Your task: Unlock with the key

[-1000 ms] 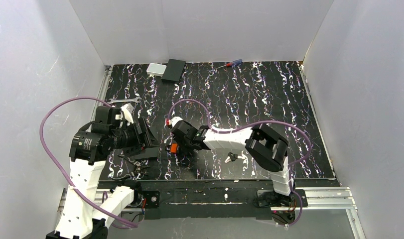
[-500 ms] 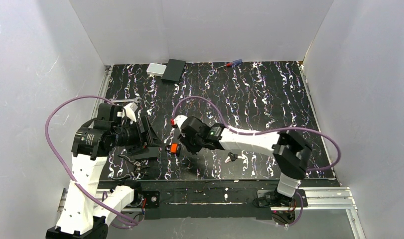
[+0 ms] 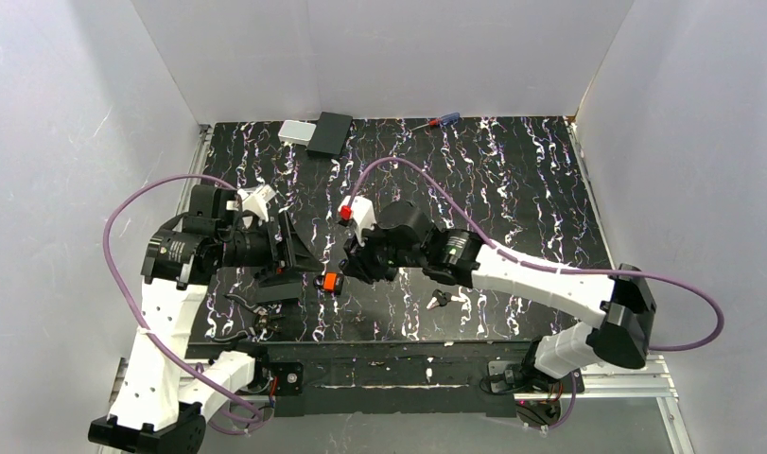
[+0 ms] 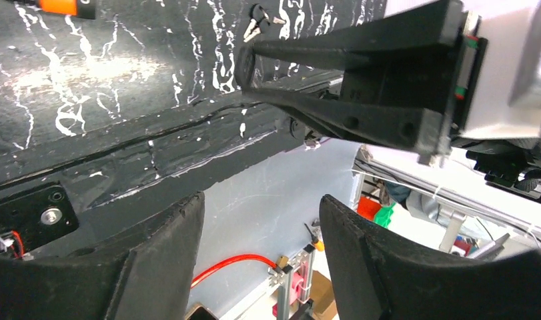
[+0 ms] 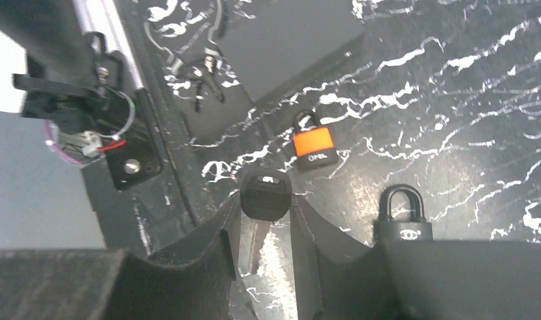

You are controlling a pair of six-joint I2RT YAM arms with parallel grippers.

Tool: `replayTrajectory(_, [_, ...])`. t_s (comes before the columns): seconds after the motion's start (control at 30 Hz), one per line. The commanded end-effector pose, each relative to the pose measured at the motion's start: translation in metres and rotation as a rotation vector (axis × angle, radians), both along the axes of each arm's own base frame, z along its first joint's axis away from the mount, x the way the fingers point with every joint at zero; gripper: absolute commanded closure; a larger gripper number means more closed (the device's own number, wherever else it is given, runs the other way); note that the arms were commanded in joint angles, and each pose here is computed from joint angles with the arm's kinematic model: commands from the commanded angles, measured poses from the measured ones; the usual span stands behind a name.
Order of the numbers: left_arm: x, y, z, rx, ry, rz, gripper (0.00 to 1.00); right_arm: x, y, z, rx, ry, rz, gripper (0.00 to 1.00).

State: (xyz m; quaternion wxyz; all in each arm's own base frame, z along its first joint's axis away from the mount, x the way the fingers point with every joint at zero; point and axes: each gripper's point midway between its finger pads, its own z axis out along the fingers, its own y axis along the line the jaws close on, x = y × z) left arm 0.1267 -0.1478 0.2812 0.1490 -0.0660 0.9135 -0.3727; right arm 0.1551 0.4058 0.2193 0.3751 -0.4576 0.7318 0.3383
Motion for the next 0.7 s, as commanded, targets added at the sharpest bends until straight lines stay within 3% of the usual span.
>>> replayTrajectory(0.0, [0.002, -0.011, 0.019, -0.08, -0.043, -0.053, 0.4, -0.017, 0.003, 0.053, 0.168, -0.055, 0.101, 0.72])
replayTrajectory(0.5, [0.02, -0.034, 0.025, -0.186, 0.004, -0.097, 0.47, -0.024, -0.005, 0.096, 0.245, -0.133, 0.147, 0.71])
replayTrajectory(0.67, [0.02, -0.04, 0.018, -0.162, 0.029, -0.117, 0.49, -0.023, -0.002, 0.101, 0.237, -0.151, 0.161, 0.71])
